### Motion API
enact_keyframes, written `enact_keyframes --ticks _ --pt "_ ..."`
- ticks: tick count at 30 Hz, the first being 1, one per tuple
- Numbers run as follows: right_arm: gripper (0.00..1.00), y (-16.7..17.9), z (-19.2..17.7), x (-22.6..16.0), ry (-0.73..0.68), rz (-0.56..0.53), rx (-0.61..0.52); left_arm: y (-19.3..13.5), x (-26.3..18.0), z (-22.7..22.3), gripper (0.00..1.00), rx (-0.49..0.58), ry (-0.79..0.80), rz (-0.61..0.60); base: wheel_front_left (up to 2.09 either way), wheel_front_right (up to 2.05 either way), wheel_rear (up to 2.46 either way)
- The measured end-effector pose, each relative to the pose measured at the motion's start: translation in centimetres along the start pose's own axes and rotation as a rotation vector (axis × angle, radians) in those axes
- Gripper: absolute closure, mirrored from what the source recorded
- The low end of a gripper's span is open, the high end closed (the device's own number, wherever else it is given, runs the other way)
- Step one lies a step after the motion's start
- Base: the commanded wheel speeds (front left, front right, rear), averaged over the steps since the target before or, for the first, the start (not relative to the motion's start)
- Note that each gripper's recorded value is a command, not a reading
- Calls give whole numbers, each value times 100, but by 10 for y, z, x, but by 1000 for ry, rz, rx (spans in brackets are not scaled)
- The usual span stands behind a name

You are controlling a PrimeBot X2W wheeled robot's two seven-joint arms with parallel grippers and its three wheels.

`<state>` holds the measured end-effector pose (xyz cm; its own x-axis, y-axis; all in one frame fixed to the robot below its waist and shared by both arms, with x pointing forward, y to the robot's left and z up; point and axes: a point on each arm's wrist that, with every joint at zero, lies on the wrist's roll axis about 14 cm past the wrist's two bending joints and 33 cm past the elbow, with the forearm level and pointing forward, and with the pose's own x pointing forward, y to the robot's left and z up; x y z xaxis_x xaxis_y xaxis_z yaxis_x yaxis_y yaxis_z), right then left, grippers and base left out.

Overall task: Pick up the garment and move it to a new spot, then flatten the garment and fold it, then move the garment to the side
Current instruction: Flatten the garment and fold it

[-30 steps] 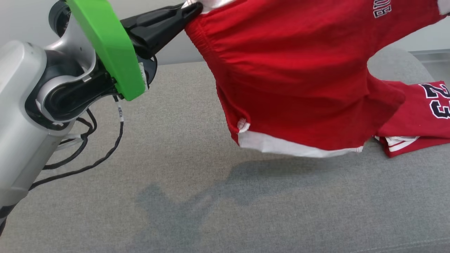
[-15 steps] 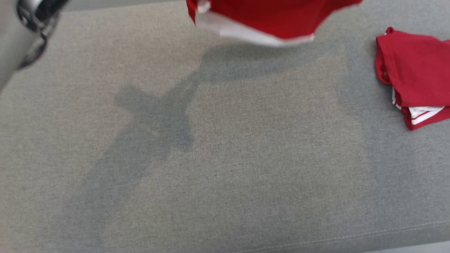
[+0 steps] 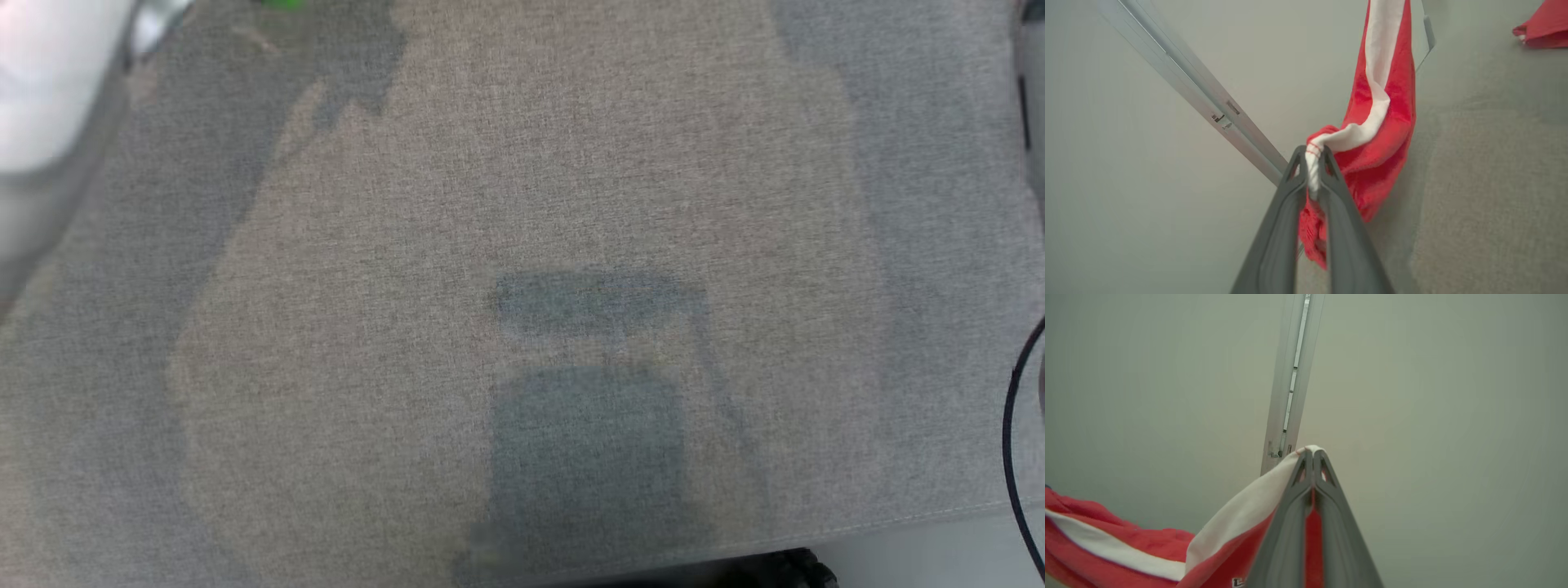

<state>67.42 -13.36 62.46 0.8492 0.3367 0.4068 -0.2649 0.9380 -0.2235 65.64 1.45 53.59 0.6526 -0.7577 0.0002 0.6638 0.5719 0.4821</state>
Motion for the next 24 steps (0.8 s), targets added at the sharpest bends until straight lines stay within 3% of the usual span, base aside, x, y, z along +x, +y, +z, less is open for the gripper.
enact_keyframes --ticks 5,12,17,24 --pt "100 7 -83 -62 162 -17 55 -94 -17 -58 100 -159 35 -138 0 0 0" --pt "100 3 -99 -138 275 -69 88 -193 -72 -63 100 -378 91 -281 0 0 0" --pt "100 11 -81 -186 345 -60 94 -227 -106 -40 100 -490 128 -308 0 0 0" --pt "100 4 -38 -220 345 -81 70 -220 -130 -7 100 -524 111 -218 0 0 0"
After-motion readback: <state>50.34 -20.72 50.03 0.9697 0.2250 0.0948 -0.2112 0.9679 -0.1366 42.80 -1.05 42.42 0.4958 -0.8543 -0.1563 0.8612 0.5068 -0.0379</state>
